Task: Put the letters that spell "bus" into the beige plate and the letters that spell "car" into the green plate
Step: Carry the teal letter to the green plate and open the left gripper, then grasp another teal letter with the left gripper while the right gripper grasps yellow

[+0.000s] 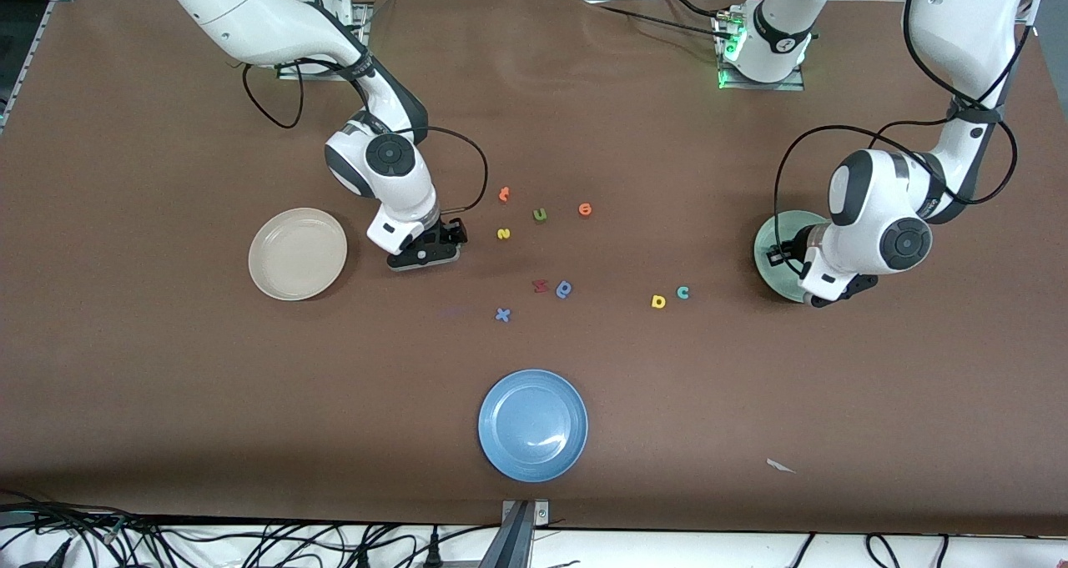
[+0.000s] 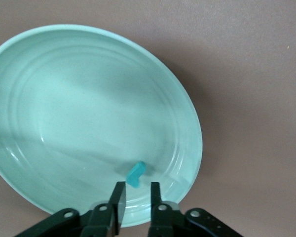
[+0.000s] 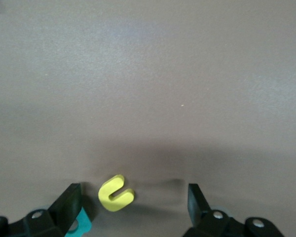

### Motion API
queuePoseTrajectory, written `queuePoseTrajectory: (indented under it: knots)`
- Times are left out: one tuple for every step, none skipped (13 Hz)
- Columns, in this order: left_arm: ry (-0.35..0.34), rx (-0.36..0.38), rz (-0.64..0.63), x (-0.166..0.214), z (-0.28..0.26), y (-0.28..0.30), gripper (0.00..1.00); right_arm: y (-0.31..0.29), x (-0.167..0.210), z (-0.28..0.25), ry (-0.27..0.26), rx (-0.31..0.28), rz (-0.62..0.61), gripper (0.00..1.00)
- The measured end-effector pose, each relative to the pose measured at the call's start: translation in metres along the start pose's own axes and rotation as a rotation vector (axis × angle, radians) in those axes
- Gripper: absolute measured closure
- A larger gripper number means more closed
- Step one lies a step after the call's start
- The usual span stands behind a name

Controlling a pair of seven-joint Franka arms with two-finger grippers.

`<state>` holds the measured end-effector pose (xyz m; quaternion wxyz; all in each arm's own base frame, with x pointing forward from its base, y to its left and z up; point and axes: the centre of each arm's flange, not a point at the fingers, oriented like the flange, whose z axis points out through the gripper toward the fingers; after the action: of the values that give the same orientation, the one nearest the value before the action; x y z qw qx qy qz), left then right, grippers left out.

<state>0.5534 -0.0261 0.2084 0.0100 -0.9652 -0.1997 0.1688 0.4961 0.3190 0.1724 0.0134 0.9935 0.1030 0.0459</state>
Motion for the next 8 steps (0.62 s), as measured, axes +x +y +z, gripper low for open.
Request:
queuePoseTrajectory:
  knots:
    - [0.008, -0.005, -0.002, 0.001, -0.003, 0.0, 0.59, 0.003, 0.001, 0.001, 0.002, -0.005, 0.0, 0.05]
    - [0.02, -0.015, -0.006, 0.003, -0.01, 0.002, 0.48, 0.006, 0.003, 0.001, 0.004, -0.009, 0.001, 0.05]
    - [0.04, -0.029, -0.02, 0.005, -0.02, 0.006, 0.37, 0.009, 0.004, 0.001, 0.006, -0.011, 0.004, 0.05]
    - [0.06, -0.042, -0.042, 0.007, -0.031, 0.014, 0.26, 0.01, 0.005, 0.001, 0.006, -0.011, 0.005, 0.05]
    - [0.076, -0.055, -0.056, 0.005, -0.041, 0.027, 0.15, 0.011, 0.005, 0.001, 0.006, -0.012, 0.006, 0.05]
    - [0.088, -0.065, -0.066, 0.0, -0.048, 0.041, 0.06, 0.01, 0.005, 0.001, 0.006, -0.012, 0.006, 0.05]
    - [0.105, -0.081, -0.088, -0.005, -0.053, 0.057, 0.0, 0.01, 0.005, 0.001, 0.006, -0.012, 0.006, 0.05]
    - [0.132, -0.105, -0.122, -0.009, -0.056, 0.07, 0.0, 0.01, 0.005, 0.002, 0.005, -0.011, 0.006, 0.06]
